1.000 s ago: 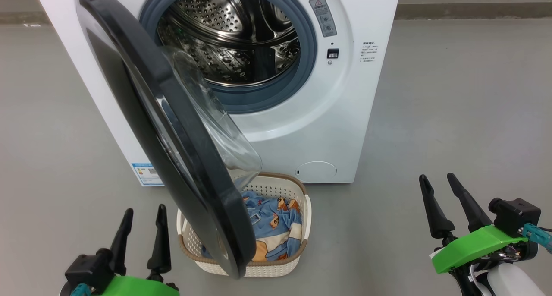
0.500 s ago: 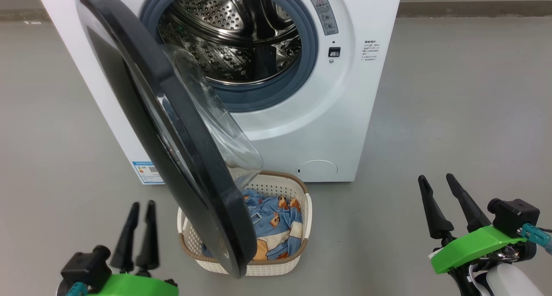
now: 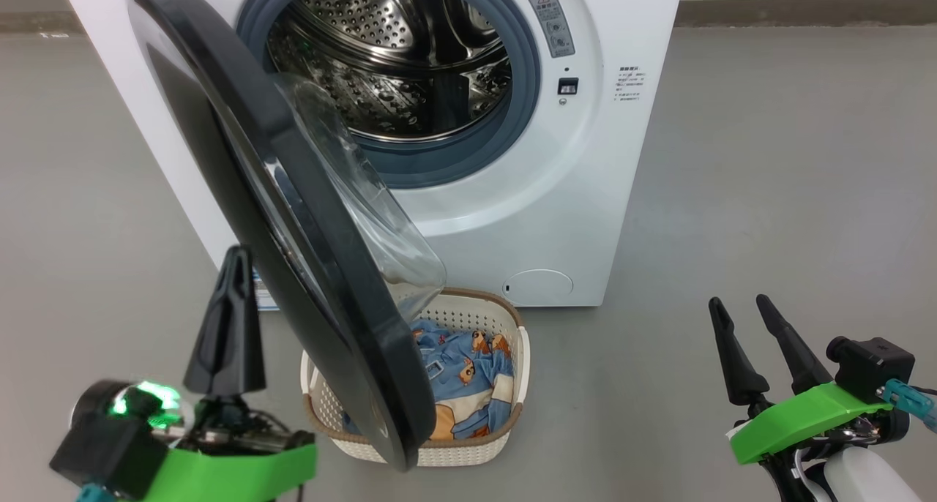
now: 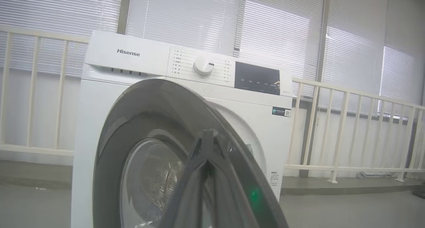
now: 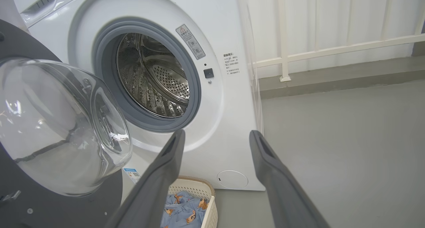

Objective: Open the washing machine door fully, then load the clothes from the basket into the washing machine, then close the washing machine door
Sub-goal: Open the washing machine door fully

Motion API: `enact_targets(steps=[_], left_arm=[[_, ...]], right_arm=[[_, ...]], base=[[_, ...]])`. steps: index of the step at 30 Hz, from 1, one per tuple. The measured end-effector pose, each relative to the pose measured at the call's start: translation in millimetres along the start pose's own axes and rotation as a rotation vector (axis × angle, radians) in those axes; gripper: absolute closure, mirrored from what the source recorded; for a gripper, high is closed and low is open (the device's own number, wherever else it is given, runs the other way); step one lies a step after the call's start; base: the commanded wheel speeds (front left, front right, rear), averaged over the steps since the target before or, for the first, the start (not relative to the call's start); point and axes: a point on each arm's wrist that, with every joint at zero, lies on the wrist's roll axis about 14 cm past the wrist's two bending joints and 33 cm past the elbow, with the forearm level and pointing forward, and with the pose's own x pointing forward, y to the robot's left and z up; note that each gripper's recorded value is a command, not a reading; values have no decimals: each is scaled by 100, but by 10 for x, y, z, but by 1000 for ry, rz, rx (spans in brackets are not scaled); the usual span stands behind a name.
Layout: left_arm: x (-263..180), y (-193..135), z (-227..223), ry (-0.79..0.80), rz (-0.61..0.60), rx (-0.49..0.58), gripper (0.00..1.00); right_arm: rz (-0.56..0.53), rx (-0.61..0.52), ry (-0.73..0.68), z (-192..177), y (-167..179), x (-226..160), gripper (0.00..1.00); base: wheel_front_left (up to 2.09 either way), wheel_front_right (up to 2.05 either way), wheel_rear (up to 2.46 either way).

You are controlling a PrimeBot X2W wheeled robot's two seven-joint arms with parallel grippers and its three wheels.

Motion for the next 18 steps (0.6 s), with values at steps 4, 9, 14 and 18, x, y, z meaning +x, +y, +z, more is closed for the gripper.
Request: enact_targets(steps=[4,9,14,18], left_arm=[[70,-338,302,-98,-100,-18,100],[75,-718,388,-107,-207,-56,100],[14,-1059,80,31,-298,-125,100],[-143,-1252,-351,199,-341,-183,100]], right_arm=[[1,3,-1,0,11,-3,0],[4,5,3,-16,29,-22,0],[-3,10,6,-35,22,-50,0],[-16,12,7,-41,-18,-72,0]], base=[[0,0,0],[0,0,0],[0,0,0],[0,0,0]])
